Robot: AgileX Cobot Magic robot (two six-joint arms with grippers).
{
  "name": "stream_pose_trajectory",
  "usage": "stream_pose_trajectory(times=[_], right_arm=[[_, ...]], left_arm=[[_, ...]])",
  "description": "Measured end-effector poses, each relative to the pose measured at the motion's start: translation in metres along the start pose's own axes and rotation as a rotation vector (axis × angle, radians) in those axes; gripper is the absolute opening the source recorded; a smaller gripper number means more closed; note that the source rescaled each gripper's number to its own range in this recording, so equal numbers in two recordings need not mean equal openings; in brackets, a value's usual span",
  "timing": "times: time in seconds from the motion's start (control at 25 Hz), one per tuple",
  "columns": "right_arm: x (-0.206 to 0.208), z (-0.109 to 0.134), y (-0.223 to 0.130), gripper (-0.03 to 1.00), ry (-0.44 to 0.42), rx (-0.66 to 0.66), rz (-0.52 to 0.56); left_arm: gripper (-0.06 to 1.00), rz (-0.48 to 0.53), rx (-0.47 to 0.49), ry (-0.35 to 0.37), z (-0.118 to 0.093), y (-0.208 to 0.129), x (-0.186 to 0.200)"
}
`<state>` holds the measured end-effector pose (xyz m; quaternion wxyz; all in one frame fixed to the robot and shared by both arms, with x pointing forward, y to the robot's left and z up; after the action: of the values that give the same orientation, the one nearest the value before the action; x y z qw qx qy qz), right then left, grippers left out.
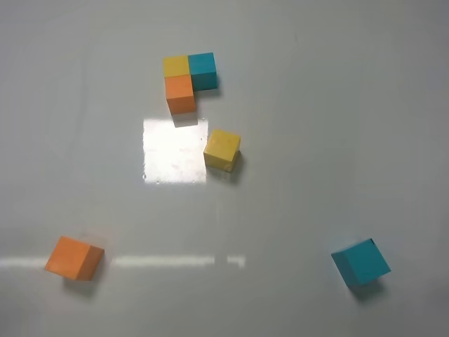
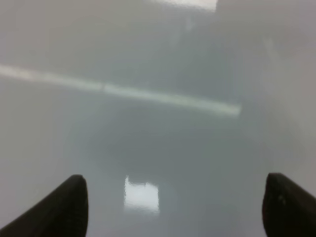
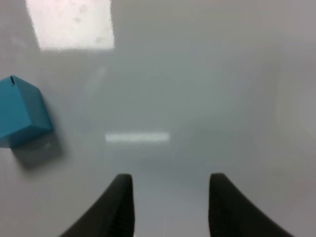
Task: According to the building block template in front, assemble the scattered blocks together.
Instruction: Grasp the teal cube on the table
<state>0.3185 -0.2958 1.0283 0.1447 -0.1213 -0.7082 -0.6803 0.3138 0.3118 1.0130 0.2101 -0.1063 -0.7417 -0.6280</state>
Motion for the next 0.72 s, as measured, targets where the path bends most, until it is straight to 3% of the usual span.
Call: stream_pose_trajectory(times=[0.48,0.6,0.72], right_arm=[[0.002,-0.001,0.004,0.00,-0.008,0.021,-0.018],[0.011,-0.002,0.029,0.00,-0.010,0.070,-0.046],[0.010,0.002,0.066,0.04,0.021,0.206,-0.020]], left_arm=[[0.71,0.000,0.000,0.000,0.000,0.000,0.000],[0.71,0.000,0.000,0.000,0.000,0.000,0.000],[0.71,0.000,0.000,0.000,0.000,0.000,0.000]])
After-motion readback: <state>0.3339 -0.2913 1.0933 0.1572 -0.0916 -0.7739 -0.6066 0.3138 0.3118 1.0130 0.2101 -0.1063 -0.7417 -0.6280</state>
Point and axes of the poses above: a point on each arm's last joint axis where the gripper is mounted, x pointing back along that axis away from the gripper, z along the wrist's bending axis when the last joint is at zero, y = z × x, the point moved 9 cm from there along -x, pointing out along that axis toward the gripper, and after that the axes turned 2 degrees about x, right-handed, at the moved point
